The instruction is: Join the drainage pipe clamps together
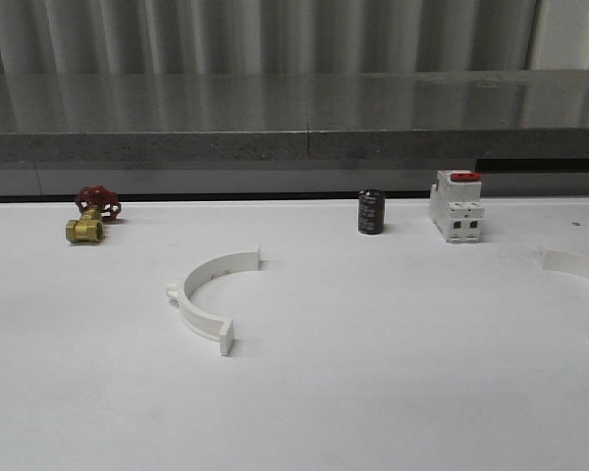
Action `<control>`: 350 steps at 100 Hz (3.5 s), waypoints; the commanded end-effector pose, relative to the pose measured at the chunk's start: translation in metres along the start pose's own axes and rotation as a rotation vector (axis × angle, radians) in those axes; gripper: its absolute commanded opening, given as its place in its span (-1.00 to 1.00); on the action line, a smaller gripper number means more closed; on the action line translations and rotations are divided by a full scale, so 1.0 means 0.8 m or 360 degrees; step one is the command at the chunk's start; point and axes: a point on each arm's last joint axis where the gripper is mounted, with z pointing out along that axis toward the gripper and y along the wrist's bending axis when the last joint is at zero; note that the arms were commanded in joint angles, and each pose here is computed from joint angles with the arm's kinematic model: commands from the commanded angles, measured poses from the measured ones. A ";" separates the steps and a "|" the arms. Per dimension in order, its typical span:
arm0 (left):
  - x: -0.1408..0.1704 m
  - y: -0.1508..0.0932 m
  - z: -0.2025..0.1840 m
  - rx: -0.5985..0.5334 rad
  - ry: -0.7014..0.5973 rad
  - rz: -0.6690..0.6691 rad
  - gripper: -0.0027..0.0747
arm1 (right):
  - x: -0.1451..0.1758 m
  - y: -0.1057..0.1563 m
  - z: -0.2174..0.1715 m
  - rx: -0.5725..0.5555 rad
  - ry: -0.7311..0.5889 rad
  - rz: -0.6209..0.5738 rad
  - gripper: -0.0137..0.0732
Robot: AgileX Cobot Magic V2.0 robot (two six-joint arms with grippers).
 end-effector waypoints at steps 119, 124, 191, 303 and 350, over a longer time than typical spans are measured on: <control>-0.018 -0.003 -0.003 0.0017 -0.0144 0.0003 -0.98 | -0.094 0.004 0.223 0.0082 0.0431 -0.0148 0.78; -0.018 -0.003 -0.003 0.0017 -0.0144 0.0003 -0.98 | -0.092 0.004 0.228 0.0085 0.0444 -0.0153 0.78; -0.018 -0.003 -0.003 0.0017 -0.0144 0.0003 -0.98 | -0.078 0.001 0.245 0.0105 0.0565 -0.0110 -0.16; -0.018 -0.003 -0.003 0.0017 -0.0144 0.0003 -0.98 | -0.095 0.214 0.198 0.0018 0.0404 -0.0002 -0.81; -0.018 -0.003 -0.003 0.0017 -0.0144 0.0003 -0.98 | -0.061 0.299 0.214 -0.0013 0.0460 -0.0025 -0.81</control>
